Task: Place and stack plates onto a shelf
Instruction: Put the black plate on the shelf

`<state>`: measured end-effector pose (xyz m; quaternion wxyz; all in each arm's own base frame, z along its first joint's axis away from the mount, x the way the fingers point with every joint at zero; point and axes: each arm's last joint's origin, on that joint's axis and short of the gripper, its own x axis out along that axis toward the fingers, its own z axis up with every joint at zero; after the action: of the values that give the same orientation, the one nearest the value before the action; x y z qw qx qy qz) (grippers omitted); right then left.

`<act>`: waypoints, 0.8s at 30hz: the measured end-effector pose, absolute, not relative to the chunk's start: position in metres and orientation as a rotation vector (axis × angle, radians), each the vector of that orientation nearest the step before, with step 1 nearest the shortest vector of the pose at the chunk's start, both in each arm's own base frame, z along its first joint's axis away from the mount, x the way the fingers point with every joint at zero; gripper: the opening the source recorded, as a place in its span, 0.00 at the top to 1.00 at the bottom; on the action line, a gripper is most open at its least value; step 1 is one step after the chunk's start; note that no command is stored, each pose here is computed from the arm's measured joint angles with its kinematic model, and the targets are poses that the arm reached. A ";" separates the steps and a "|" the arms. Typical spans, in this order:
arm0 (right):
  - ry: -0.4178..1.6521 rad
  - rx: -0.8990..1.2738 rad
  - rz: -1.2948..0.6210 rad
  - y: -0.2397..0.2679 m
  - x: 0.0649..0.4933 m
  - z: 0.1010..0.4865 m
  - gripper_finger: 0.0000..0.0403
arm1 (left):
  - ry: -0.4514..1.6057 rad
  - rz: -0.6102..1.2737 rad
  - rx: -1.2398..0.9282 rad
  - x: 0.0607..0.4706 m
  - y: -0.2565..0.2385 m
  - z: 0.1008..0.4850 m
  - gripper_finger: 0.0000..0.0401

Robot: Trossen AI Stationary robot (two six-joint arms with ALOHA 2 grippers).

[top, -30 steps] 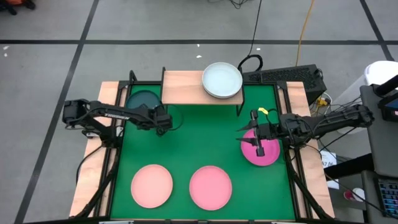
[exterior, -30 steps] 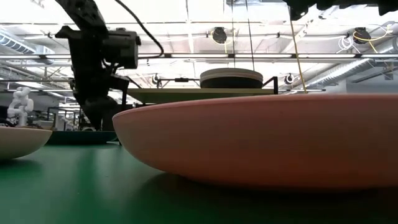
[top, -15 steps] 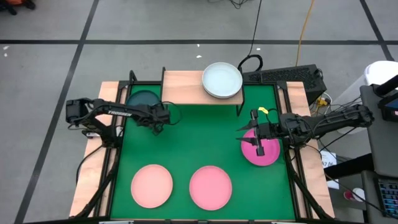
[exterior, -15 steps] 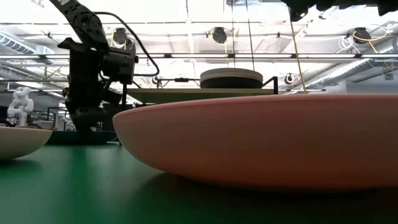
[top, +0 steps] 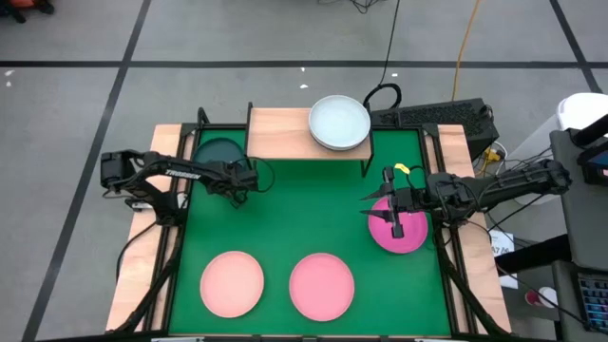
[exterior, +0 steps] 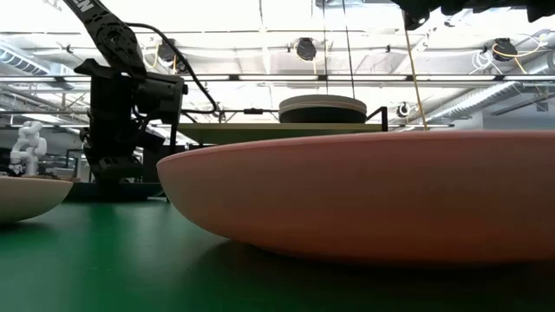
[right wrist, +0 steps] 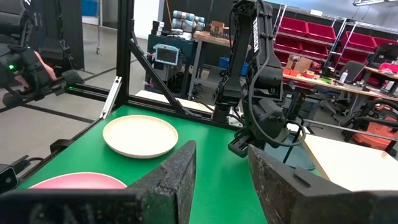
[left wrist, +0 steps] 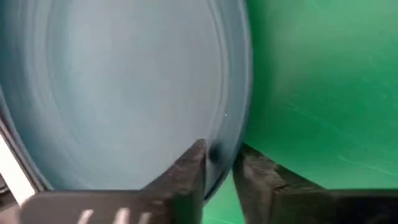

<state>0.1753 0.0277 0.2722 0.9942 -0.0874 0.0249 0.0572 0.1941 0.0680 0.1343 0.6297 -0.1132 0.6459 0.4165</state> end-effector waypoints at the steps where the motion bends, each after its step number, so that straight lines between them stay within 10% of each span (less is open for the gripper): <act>1: 0.049 -0.175 0.115 0.028 0.175 0.272 0.68 | 1.481 0.946 -0.266 0.194 0.068 0.134 0.84; 24: 0.047 -0.148 0.114 0.028 0.175 0.273 0.68 | 1.389 0.939 -0.251 0.233 -0.024 0.231 0.97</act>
<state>0.1754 0.0277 0.2726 0.9954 -0.0738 0.0233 0.0569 0.2328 -0.0241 0.2309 0.6617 -0.1110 0.6143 0.4154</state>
